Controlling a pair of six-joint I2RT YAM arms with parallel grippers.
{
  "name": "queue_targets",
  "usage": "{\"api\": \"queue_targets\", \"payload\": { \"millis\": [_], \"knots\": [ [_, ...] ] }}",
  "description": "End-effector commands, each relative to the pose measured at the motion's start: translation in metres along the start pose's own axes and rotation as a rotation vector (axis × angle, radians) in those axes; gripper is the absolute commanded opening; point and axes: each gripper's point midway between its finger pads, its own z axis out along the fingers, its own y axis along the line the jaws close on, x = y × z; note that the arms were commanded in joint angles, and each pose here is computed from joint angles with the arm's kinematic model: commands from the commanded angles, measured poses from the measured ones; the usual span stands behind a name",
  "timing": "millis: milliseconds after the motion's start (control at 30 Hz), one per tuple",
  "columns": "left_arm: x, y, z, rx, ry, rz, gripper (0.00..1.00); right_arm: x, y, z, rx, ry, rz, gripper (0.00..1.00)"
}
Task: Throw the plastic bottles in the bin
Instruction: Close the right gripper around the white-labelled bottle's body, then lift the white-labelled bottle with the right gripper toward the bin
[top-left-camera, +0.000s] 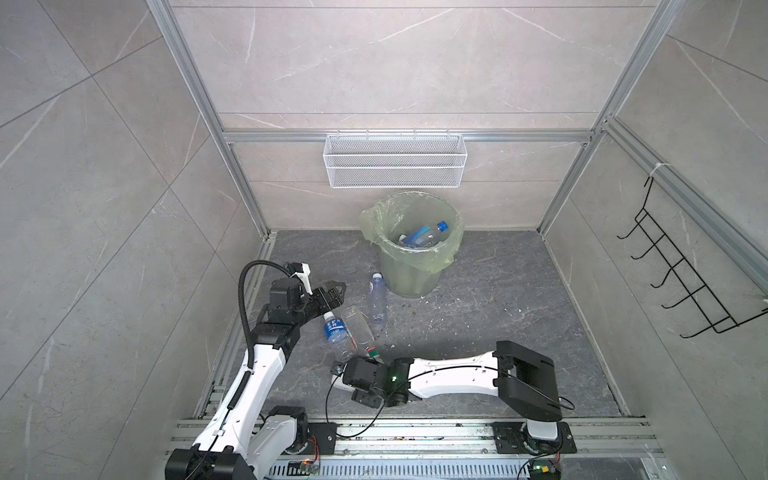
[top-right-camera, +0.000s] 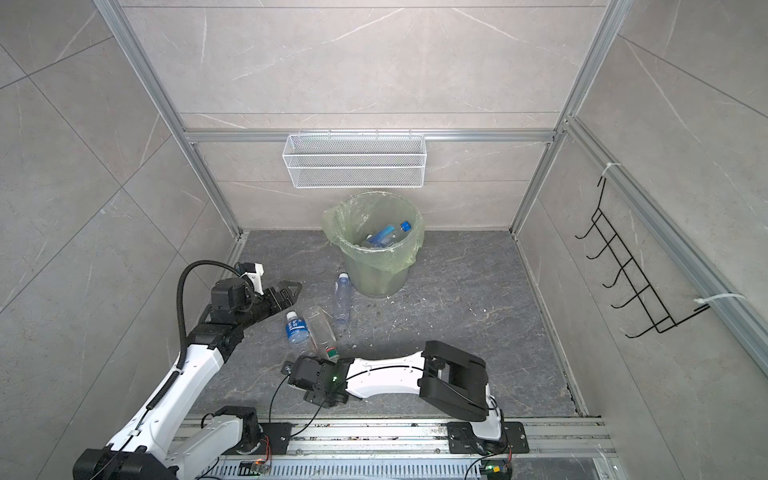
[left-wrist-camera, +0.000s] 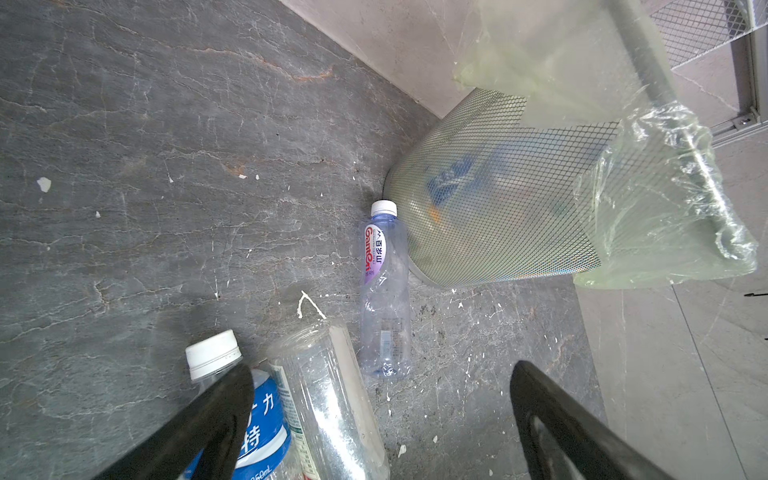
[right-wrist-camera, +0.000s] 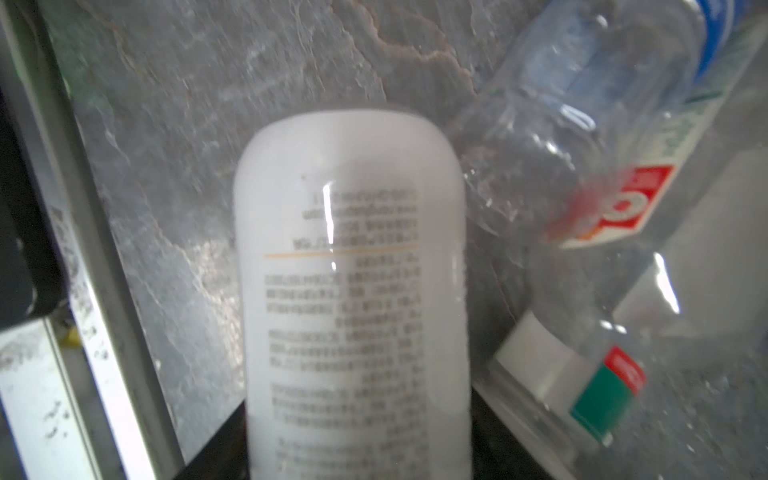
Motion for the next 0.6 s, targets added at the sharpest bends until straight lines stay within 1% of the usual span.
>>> {"api": "queue_targets", "payload": {
  "millis": [0,67,200,433,567],
  "knots": [
    [-0.006,-0.009,-0.003,0.043,-0.023,0.024,0.98,-0.029,-0.01,-0.042,0.021,-0.176,0.033,0.61],
    [-0.006,-0.009,-0.002,0.047,-0.017,0.029,0.97,-0.033,-0.016,-0.061,0.025,-0.246,0.058,0.62],
    [-0.005,-0.01,0.0,0.05,-0.014,0.031,0.96,-0.028,-0.033,-0.086,0.056,-0.308,0.114,0.61],
    [-0.003,-0.015,0.001,0.071,-0.002,0.044,0.95,0.002,-0.071,-0.118,0.118,-0.371,0.272,0.61],
    [0.0,-0.028,0.001,0.087,0.002,0.098,0.95,0.022,-0.094,-0.137,0.159,-0.408,0.369,0.61]
  ]
}}
